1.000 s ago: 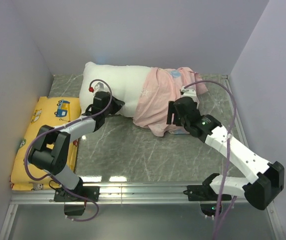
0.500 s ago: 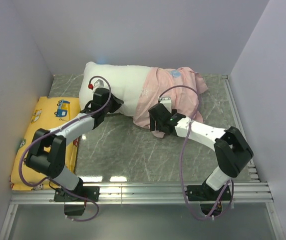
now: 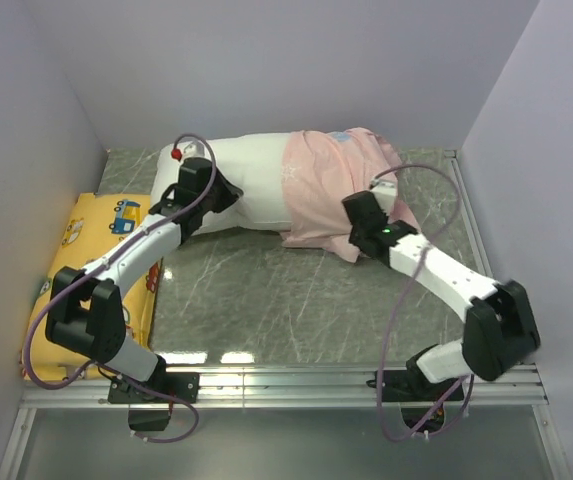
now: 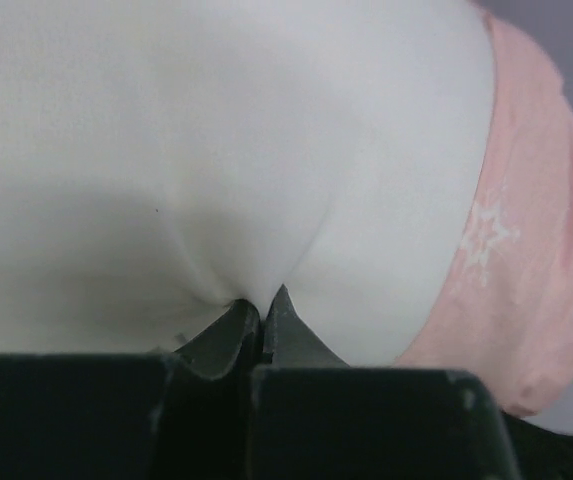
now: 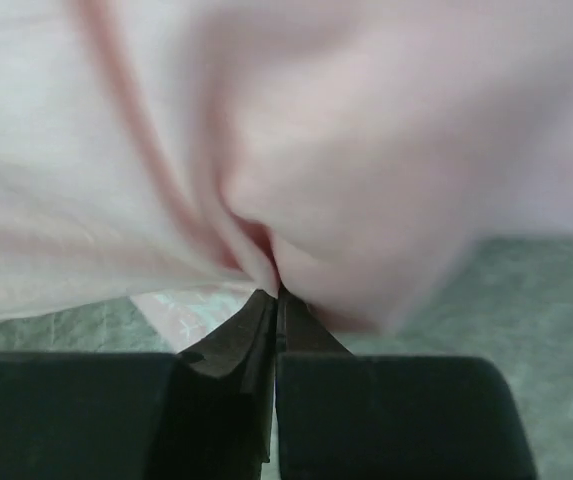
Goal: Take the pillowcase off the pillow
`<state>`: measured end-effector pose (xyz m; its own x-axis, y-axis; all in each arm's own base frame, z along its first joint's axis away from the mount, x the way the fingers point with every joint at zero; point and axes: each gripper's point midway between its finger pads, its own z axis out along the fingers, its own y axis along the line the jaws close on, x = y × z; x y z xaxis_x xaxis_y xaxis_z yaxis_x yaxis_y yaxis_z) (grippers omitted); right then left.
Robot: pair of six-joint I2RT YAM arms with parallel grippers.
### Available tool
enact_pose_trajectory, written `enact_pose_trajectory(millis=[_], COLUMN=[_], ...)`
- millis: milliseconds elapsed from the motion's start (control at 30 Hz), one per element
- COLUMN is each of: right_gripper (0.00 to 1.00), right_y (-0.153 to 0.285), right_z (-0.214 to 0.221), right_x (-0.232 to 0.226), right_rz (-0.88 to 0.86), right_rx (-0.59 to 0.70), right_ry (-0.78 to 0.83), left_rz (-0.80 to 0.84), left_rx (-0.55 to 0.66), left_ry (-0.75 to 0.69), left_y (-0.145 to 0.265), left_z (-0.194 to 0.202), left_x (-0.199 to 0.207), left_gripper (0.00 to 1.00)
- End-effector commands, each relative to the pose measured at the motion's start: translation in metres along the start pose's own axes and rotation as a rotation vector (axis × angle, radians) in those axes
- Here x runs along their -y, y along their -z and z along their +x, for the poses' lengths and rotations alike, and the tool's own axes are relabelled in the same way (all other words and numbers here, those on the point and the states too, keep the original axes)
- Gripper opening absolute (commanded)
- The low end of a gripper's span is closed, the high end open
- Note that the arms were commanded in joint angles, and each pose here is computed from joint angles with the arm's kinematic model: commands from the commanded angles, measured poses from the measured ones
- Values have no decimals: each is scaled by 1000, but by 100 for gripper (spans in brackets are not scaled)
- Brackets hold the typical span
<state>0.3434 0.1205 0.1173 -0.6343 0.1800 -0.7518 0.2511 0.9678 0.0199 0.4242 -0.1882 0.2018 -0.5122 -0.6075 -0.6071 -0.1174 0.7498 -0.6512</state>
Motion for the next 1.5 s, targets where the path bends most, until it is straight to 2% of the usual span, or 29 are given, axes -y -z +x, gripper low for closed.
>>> enact_pose_trajectory(millis=[0,67,100,133,167,300,433,600,700,767,800,833,867,900,933,1000,1100,1167,1200,1233,1267,1300,1333,1400,1467], right_gripper=[0,0,0,0,0,0,0,0,0,0,0,0,0,0,0,0,0,0,0,0,0,0,0,0,0], right_y=[36,59,70,78,90,127,150,181,178,172,159,153,144,134,128,116,100,88,84,80,76,74,72,69,67], right_z=[-40,-65,-78,-83,-94,-125,-141,-164,-159,-154,-142,-137,-130,-120,-113,-100,-84,-72,-69,-67,-60,-58,-57,-52,-50], right_x=[50,78,86,94,112,146,146,138,114,103,100,99,97,98,97,94,91,93,94,93,90,88,86,80,78], right_rz=[52,83,86,80,95,113,63,-37,-153,-206,-204,-196,-189,-172,-164,-166,-151,-123,-114,-114,-125,-131,-135,-141,-141], right_rx=[66,119,150,160,194,282,319,399,355,343,306,290,265,235,216,187,142,115,107,106,89,86,84,69,67], right_ry=[-119,-162,-185,-195,-233,-294,-321,-353,-322,-313,-301,-294,-279,-265,-257,-237,-213,-204,-204,-204,-198,-203,-204,-189,-183], left_rz=[61,84,58,15,25,-12,12,7,36,58,82,102,121,142,146,150,84,-1,-18,-61,-24,-12,-43,-9,12], left_rx=[190,201,227,198,230,237,192,80,17,-33,-48,-38,-37,-26,-31,-11,-15,-67,-16,-41,-31,25,1,-1,-61], left_ry=[15,44,65,71,63,29,23,8,-33,-58,-77,-93,-123,-140,-155,-195,-202,-186,-163,-129,-111,-75,-50,-4,29], left_y=[29,31,32,25,31,28,18,-5,-14,-19,-19,-15,-11,-4,1,14,32,42,57,57,66,83,84,95,95], left_z=[-96,-125,-147,-148,-168,-185,-170,-129,-95,-78,-67,-67,-62,-63,-61,-61,-48,-15,-18,9,24,19,42,55,87], left_x=[19,18,5,-7,3,-1,2,-6,5,13,23,32,44,54,59,76,81,72,71,48,56,55,35,35,29], left_gripper=[0,1,0,0,1,1,1,1,0,11,21,44,54,68,72,78,80,80,81,82,82,84,84,89,91])
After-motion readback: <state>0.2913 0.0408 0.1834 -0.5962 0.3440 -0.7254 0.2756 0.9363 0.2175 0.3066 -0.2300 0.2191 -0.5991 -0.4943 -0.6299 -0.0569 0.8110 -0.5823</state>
